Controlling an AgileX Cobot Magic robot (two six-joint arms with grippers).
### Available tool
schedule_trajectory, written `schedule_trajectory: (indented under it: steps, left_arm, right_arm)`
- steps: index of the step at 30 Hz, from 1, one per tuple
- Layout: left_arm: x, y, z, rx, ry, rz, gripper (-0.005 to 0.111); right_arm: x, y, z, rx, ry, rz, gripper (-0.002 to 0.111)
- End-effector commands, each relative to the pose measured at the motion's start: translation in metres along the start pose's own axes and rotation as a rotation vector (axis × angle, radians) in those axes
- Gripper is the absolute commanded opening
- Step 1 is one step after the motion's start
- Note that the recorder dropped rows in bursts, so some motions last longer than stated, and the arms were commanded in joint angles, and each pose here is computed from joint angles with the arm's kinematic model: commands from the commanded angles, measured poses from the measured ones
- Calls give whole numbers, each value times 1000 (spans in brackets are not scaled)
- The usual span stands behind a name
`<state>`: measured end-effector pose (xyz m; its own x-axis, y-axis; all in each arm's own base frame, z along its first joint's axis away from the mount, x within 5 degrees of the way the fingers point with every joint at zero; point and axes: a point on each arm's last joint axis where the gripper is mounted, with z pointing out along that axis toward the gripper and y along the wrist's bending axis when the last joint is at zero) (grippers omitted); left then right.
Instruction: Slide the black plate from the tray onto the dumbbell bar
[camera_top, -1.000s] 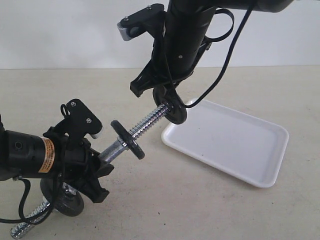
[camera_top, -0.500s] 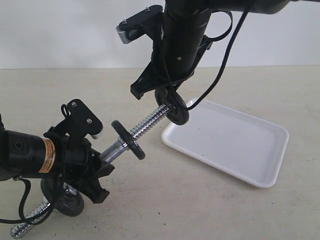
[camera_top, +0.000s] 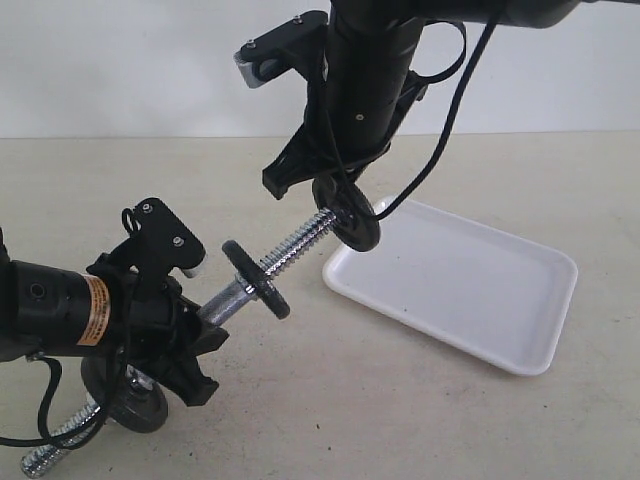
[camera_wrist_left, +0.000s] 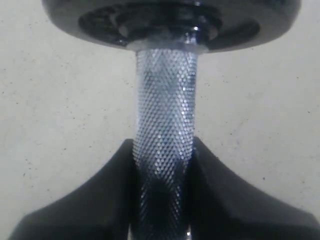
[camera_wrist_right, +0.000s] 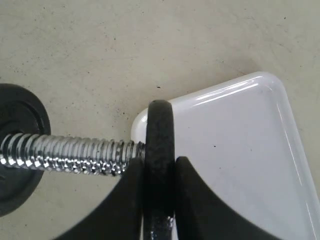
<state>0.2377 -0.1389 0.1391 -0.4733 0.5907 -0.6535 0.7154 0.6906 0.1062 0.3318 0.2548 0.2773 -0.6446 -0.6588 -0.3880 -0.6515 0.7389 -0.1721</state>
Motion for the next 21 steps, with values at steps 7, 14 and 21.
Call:
schedule_trajectory:
  steps: [7, 14, 21]
  left_arm:
    - [-30, -3, -10, 61, -211, -17, 4]
    - [-30, -3, -10, 61, -211, -17, 4]
    - [-30, -3, -10, 61, -211, -17, 4]
  right_arm:
    - [-7, -1, -7, 0, -58, 9, 0]
    - [-8, 2, -4, -5, -69, 2, 0]
    - [-10, 4, -4, -7, -81, -3, 0]
